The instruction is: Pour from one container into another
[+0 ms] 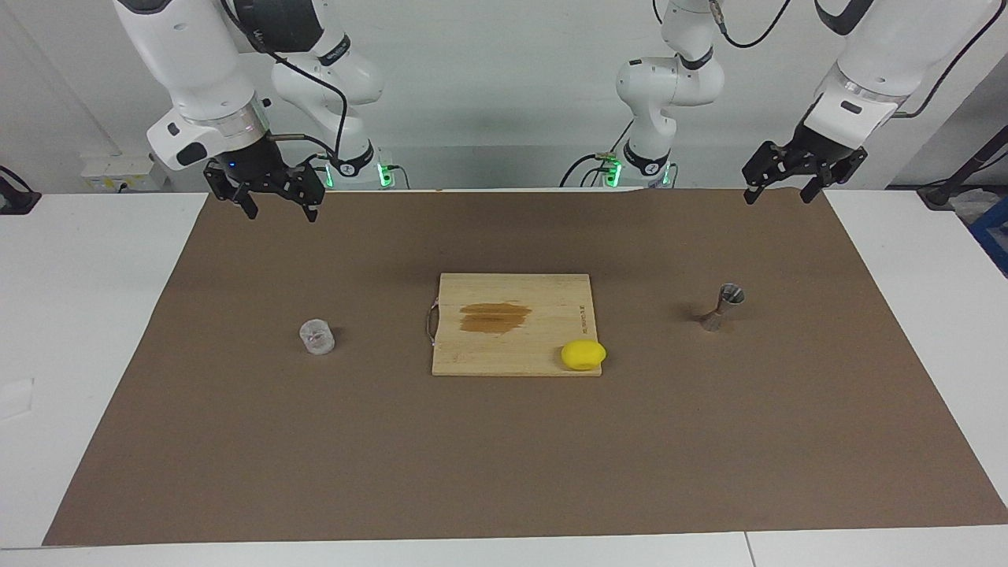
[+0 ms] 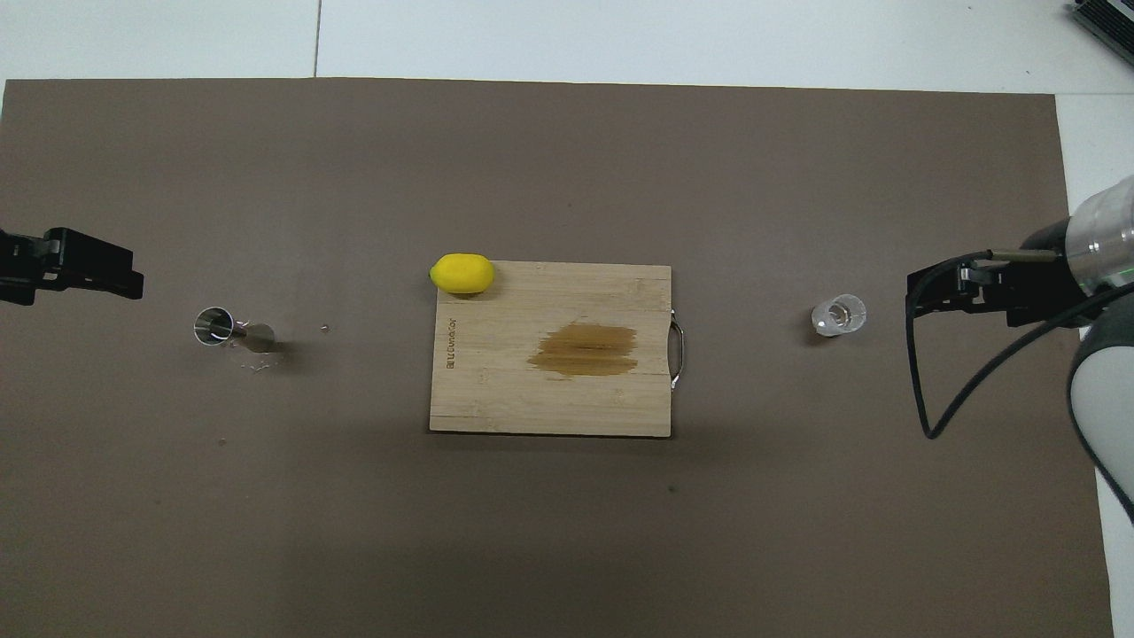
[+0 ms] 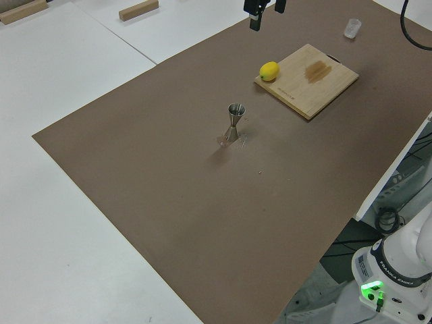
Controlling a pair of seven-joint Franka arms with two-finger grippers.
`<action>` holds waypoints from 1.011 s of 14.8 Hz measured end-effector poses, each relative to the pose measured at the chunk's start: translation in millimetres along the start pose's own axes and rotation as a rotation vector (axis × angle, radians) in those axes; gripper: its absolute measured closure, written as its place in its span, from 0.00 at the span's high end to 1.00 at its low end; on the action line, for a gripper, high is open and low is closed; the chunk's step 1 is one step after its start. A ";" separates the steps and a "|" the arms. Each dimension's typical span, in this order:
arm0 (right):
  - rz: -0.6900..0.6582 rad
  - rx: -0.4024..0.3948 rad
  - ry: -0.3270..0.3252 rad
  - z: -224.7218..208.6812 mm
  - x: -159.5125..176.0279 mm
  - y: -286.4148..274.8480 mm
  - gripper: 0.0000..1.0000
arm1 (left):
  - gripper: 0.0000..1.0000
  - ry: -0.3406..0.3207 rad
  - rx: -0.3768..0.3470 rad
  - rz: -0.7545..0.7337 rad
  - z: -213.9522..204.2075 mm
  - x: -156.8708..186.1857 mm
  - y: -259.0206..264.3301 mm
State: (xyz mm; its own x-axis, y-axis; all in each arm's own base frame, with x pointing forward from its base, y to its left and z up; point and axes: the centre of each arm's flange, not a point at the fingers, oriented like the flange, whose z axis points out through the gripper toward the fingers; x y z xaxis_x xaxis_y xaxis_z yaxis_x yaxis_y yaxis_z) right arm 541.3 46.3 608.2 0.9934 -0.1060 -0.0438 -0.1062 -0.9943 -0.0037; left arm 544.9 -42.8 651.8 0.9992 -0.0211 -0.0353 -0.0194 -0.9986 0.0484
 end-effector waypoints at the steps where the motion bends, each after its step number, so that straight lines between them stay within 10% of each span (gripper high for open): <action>1: 0.000 0.000 0.000 0.0 0.0 0.0 1.00 | 1.00 0.000 0.000 0.000 0.0 0.0 0.0; 15: 0.000 0.000 0.000 0.0 0.0 0.0 1.00 | 1.00 0.033 0.026 -0.008 -2.7 3.7 -5.6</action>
State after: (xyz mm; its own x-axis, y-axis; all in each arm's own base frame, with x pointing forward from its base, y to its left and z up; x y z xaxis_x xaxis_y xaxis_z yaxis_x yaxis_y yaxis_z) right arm 541.3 46.3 608.2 0.9934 -0.1060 -0.0438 -0.1062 -0.9943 -0.0037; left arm 548.8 -37.1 654.1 0.9999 -0.0125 -0.0025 -0.0124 -0.9997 0.0219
